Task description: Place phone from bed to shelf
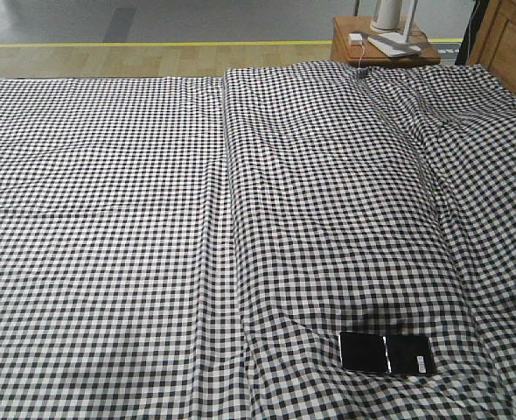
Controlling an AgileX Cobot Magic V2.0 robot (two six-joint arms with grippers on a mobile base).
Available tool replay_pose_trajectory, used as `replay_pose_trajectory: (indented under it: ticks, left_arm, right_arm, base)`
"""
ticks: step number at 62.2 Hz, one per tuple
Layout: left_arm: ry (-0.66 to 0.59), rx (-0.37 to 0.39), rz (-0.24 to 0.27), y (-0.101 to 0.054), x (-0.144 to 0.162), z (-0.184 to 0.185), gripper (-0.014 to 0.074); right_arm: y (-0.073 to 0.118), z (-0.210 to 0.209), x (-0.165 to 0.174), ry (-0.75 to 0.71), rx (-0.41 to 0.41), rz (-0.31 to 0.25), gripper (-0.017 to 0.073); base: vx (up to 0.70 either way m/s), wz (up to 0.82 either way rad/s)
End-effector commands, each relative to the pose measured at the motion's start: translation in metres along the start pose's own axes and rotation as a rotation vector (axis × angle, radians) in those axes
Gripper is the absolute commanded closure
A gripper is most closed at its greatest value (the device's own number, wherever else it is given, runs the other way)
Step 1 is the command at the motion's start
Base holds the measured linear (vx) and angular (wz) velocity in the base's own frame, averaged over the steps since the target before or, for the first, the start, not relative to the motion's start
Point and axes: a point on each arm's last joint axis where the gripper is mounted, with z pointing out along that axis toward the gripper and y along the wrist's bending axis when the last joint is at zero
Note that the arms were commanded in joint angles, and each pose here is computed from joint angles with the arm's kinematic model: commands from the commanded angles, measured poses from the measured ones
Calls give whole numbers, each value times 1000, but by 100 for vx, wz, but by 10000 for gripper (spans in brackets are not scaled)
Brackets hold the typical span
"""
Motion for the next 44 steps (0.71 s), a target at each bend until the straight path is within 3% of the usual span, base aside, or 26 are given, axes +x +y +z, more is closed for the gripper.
replay_pose_trajectory:
  ticks: [1,16,28,34,44]
  left_arm:
    - [-103,1,-19,0,-15,-2,592]
    - [-103,1,-19,0,-15,-2,592]
    - [-103,1,-19,0,-15,-2,592]
    - [-103,1,-19,0,-15,-2,592]
    - [-103,1,-19,0,-15,-2,592]
  right_arm:
    - [1,30,-16,79,-6,-2,562]
    - [3,82,7,363,-24,-1,536]
    - [4,103,50,592,-34,-1,442]
    - [4,108,69,715,-40,1,337]
    - [5,112,92,854,-47,3,69]
  base:
    - [0,0]
    - [0,0]
    - [0,0]
    - [0,0]
    - [0,0]
